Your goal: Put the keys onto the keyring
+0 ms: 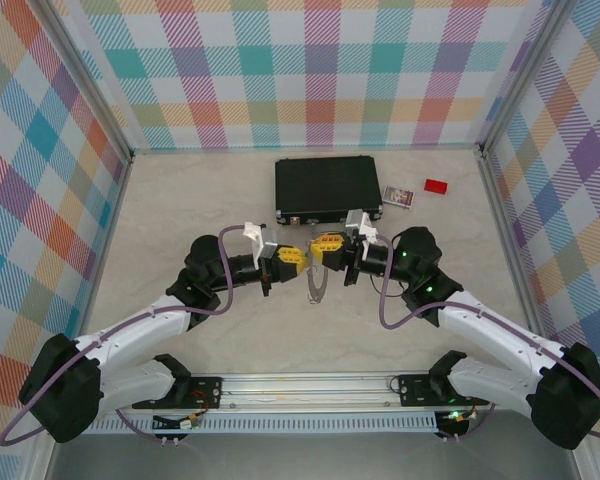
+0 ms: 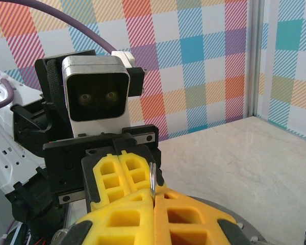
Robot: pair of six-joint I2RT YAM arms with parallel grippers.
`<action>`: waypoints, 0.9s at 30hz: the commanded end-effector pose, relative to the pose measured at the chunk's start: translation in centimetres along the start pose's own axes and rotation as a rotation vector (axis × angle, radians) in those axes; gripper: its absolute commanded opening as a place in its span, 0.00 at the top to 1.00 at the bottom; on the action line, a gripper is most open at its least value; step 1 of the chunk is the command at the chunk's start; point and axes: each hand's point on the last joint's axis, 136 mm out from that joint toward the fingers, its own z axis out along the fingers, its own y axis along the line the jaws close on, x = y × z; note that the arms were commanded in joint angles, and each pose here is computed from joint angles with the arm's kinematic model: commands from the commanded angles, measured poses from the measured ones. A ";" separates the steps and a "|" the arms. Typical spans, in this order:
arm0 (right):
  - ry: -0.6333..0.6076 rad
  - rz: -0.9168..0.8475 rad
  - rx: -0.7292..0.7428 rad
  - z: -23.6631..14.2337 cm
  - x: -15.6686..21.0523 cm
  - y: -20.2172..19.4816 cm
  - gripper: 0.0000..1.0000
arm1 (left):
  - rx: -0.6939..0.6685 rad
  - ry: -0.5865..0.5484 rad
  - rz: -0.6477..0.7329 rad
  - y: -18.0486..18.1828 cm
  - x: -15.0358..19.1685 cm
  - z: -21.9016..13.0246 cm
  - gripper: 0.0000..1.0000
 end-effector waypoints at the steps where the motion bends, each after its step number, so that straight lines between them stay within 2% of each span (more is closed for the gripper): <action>1: -0.136 -0.088 -0.003 -0.8 -4.3 0.8 1.00 | 0.016 0.022 -0.011 -0.3 0.4 -0.1 0.84; 2: -0.131 -0.085 0.000 -0.8 -4.1 0.7 1.00 | 0.005 0.005 -0.007 -0.3 -0.1 -0.2 0.83; 4: -0.122 -0.082 0.007 -0.7 -3.7 0.5 1.00 | -0.028 -0.032 0.007 -0.1 -1.1 -0.6 0.70; 5: -0.119 -0.082 0.006 -0.8 -3.6 0.6 1.00 | -0.047 -0.052 0.015 0.0 -1.6 -0.8 0.69; 12: -0.098 -0.073 0.008 -0.8 -2.7 0.3 1.00 | -0.174 -0.175 0.060 0.5 -5.2 -2.7 0.68; 18: -0.084 -0.065 -0.011 -0.6 -2.3 0.5 1.00 | -0.284 -0.257 0.085 1.7 -6.9 -4.1 0.66; 27: -0.056 -0.039 -0.078 0.0 -1.7 1.1 1.00 | -0.125 -0.237 0.098 0.1 -7.1 -2.2 0.64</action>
